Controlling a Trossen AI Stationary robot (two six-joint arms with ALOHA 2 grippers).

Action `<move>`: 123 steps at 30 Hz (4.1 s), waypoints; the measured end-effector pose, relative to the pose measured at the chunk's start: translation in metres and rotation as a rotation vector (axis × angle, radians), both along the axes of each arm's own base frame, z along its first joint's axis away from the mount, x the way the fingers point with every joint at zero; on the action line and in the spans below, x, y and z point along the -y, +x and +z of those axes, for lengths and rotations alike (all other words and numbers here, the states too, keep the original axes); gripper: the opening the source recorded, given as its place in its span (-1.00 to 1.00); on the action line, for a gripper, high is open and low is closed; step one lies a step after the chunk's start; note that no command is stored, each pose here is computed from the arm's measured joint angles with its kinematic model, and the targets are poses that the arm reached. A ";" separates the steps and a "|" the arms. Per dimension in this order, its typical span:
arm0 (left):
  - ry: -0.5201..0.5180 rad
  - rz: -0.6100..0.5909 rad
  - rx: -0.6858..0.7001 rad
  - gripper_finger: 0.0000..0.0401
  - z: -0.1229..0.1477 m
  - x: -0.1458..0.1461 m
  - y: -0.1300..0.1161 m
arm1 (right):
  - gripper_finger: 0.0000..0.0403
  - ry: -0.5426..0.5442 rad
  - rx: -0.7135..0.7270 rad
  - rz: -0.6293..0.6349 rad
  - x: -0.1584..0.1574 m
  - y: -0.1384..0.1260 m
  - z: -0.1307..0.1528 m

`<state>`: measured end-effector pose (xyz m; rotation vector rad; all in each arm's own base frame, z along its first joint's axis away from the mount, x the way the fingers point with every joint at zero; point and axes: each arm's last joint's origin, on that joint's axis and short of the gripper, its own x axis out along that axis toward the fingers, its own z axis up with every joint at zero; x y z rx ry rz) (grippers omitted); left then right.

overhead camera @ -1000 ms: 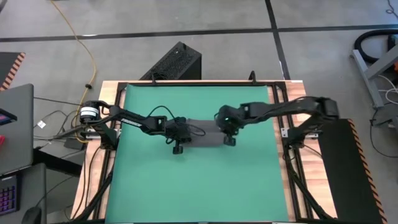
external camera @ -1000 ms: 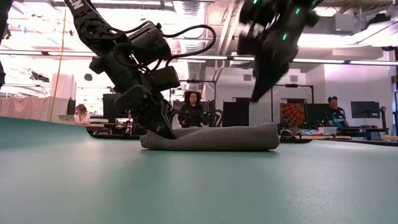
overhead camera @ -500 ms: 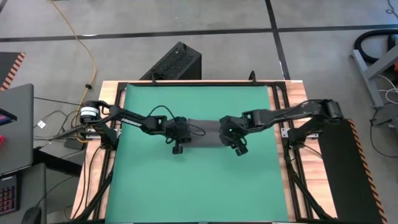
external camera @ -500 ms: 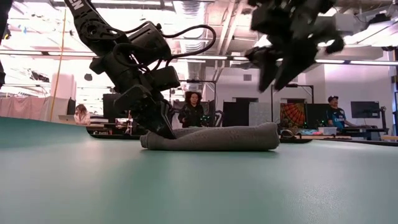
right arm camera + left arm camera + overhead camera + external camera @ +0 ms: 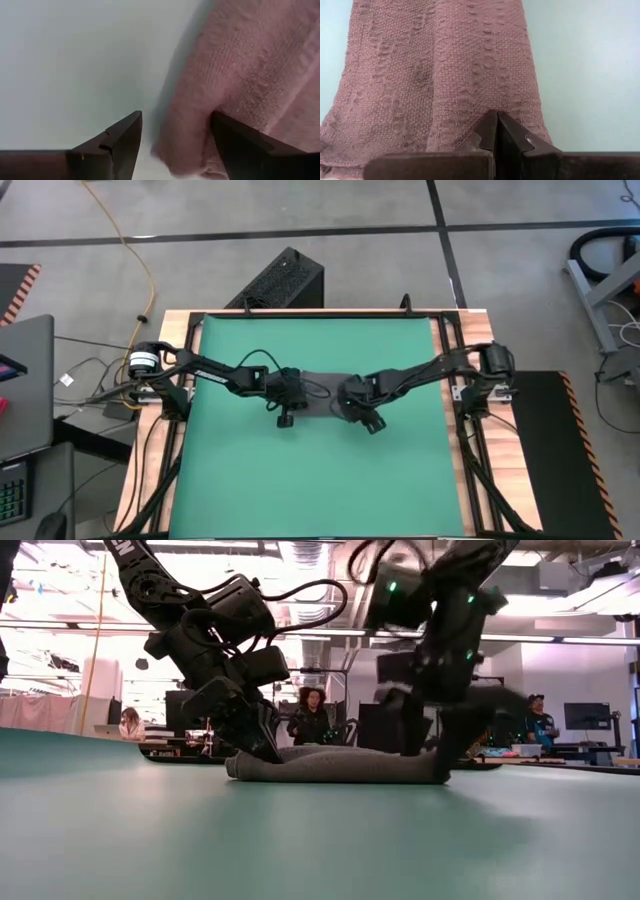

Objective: Roll towel
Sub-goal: Roll the gray towel

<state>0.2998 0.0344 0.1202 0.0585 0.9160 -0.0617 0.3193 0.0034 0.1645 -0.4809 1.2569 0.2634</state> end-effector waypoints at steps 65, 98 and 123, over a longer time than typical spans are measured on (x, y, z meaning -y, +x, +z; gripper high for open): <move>-0.254 -0.119 0.108 -1.00 -0.029 0.013 0.012 | -0.85 0.505 -0.146 -0.383 0.010 -0.019 0.014; -0.553 -0.150 0.062 -1.00 -0.036 0.024 0.012 | -0.85 0.694 0.039 -0.943 0.100 0.006 0.002; -0.764 -0.047 0.081 -1.00 0.029 0.025 -0.003 | -0.85 0.740 0.038 -1.166 0.121 0.033 -0.035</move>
